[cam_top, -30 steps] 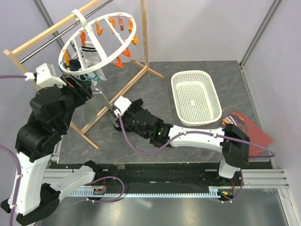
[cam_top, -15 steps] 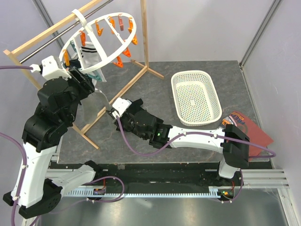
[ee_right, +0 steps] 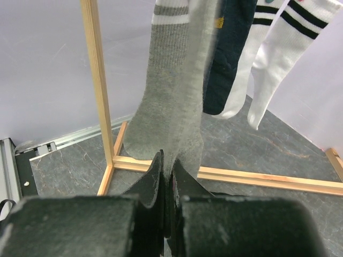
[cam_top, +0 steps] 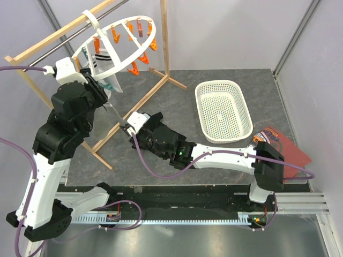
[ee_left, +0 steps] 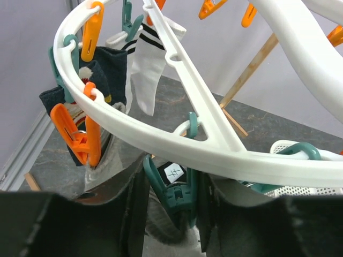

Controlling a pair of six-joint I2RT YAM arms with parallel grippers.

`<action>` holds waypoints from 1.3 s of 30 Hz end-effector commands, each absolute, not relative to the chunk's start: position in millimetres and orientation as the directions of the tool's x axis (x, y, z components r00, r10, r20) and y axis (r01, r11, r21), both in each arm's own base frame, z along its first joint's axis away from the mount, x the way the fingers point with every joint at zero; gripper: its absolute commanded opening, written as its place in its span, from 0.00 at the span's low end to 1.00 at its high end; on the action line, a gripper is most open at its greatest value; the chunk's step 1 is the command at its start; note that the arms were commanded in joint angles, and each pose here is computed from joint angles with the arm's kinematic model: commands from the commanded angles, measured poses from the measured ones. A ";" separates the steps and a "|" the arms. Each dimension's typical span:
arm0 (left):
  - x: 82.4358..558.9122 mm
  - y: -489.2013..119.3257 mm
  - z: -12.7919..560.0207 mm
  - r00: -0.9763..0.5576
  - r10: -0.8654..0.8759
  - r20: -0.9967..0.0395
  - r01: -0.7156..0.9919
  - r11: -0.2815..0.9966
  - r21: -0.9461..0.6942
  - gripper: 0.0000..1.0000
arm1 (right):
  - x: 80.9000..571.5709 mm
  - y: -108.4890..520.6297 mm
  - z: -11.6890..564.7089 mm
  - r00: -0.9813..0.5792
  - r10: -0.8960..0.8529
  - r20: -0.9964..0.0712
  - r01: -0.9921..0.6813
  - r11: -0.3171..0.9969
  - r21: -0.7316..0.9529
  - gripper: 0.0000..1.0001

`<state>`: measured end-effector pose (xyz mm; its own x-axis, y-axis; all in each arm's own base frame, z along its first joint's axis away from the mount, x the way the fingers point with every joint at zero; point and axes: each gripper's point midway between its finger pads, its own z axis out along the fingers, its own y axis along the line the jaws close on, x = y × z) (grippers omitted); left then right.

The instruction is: Remove the socks clipped to the hanger

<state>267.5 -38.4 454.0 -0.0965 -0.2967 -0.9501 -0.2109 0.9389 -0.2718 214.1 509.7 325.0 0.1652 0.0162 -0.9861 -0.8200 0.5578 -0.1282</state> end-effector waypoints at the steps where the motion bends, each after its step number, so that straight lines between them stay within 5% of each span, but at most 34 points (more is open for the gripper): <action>1: 268.5 -35.9 475.0 -0.023 -0.301 -0.953 -0.192 0.937 -0.292 0.30 | 208.6 509.5 351.3 0.197 0.076 -0.977 -0.824 0.554 -0.123 0.00; 5: 267.9 -41.7 474.8 -0.033 -0.301 -0.953 -0.157 0.943 -0.293 0.03 | 208.8 506.0 348.1 0.195 0.070 -0.978 -0.818 0.562 -0.122 0.00; 14: 263.8 -54.9 461.3 -0.072 -0.306 -0.949 -0.081 0.951 -0.300 0.02 | 226.9 477.4 337.4 0.104 0.065 -0.993 -0.744 0.667 -0.034 0.00; 17: 262.2 -59.4 458.3 -0.087 -0.299 -0.950 -0.051 0.954 -0.295 0.09 | 238.9 448.8 335.2 0.041 0.068 -0.997 -0.680 0.733 0.022 0.00; 20: 261.2 -67.3 454.6 -0.109 -0.283 -0.953 -0.005 0.959 -0.284 0.30 | 258.2 418.7 319.9 -0.050 0.078 -0.996 -0.596 0.797 0.092 0.00; 21: 260.3 -72.2 452.6 -0.121 -0.274 -0.954 0.023 0.960 -0.278 0.44 | 267.8 401.4 315.5 -0.082 0.062 -0.995 -0.555 0.826 0.098 0.00; 27: 244.8 -74.9 430.6 -0.149 -0.232 -0.961 0.090 0.965 -0.246 0.72 | 301.4 320.7 305.8 -0.154 0.092 -0.984 -0.379 0.914 0.145 0.06; 39: 234.0 -33.2 359.5 -0.036 -0.177 -0.983 -0.052 0.983 -0.175 0.77 | 360.9 172.8 290.4 -0.212 0.069 -0.975 -0.057 0.995 0.083 0.19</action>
